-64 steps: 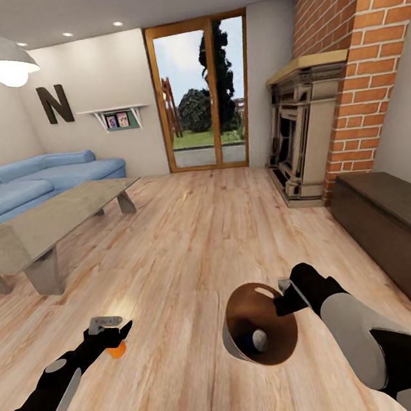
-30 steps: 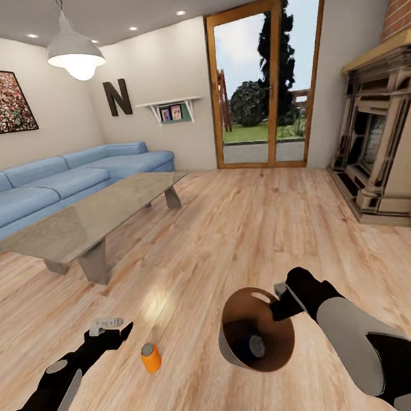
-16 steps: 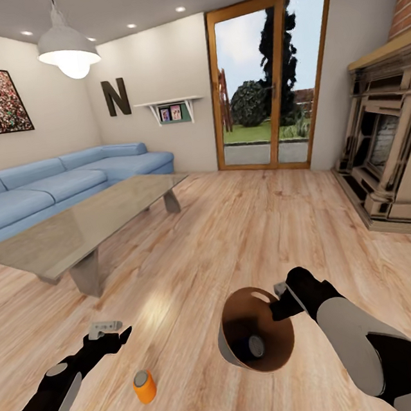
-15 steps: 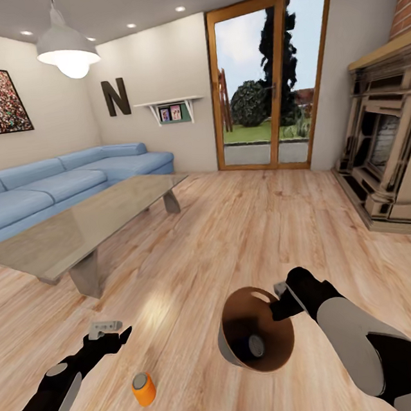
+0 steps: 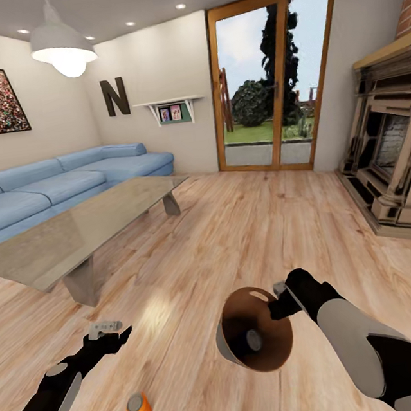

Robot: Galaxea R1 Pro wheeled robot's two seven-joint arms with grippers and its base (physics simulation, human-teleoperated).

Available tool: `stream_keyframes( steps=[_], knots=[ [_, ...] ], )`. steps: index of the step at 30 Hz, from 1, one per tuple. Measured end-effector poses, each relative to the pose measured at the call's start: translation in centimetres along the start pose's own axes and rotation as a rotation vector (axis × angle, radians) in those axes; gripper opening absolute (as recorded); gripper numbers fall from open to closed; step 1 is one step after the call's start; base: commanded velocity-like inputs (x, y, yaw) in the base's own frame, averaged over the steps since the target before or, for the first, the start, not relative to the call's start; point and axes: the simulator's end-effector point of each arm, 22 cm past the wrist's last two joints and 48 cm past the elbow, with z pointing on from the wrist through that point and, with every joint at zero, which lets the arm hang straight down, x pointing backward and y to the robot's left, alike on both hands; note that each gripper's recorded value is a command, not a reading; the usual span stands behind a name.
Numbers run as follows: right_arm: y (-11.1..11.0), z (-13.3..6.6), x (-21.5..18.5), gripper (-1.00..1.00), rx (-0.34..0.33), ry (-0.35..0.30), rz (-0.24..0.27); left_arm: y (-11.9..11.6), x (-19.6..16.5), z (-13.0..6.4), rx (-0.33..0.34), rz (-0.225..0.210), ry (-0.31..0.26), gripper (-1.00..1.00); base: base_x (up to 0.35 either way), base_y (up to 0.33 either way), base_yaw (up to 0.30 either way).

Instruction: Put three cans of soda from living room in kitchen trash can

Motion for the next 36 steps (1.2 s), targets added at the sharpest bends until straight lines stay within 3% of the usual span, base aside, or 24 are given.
stream_keyframes(
  steps=[8, 14, 17, 22, 28, 32, 36],
  knots=[
    [0.4, 0.1, 0.1, -1.00, -0.004, 0.002, 0.004, 0.1, 0.0, 0.0, -0.003, 0.000, 0.000, 1.00, 0.116, 0.000, 0.172],
    [0.3, 0.1, 0.1, -1.00, -0.001, 0.004, 0.001, 2.0, 0.7, -0.1, -0.087, -0.006, 0.017, 1.00, 0.018, 0.000, 0.022],
    [0.3, 0.1, 0.1, -1.00, -0.002, 0.003, 0.003, 2.5, 3.3, 0.1, -0.118, -0.025, 0.067, 1.00, 0.004, 0.000, 0.005],
    [0.1, 0.9, 0.4, -1.00, 0.000, 0.016, 0.006, -1.5, 10.8, 1.1, -0.093, -0.093, 0.192, 1.00, 0.001, 0.000, 0.001],
    [0.0, 2.0, 1.2, -1.00, -0.004, 0.047, 0.020, -4.2, 14.4, 1.8, -0.071, -0.111, 0.229, 1.00, 0.000, 0.000, 0.000],
    [-0.2, 2.5, 2.9, -1.00, 0.002, 0.133, 0.048, -4.7, 15.8, 2.0, -0.068, -0.116, 0.246, 1.00, 0.000, 0.000, 0.000],
    [-0.4, 3.0, 3.4, -1.00, 0.004, 0.168, 0.066, -4.8, 16.8, 2.2, -0.068, -0.118, 0.262, 1.00, 0.000, 0.000, 0.000]
  ],
)
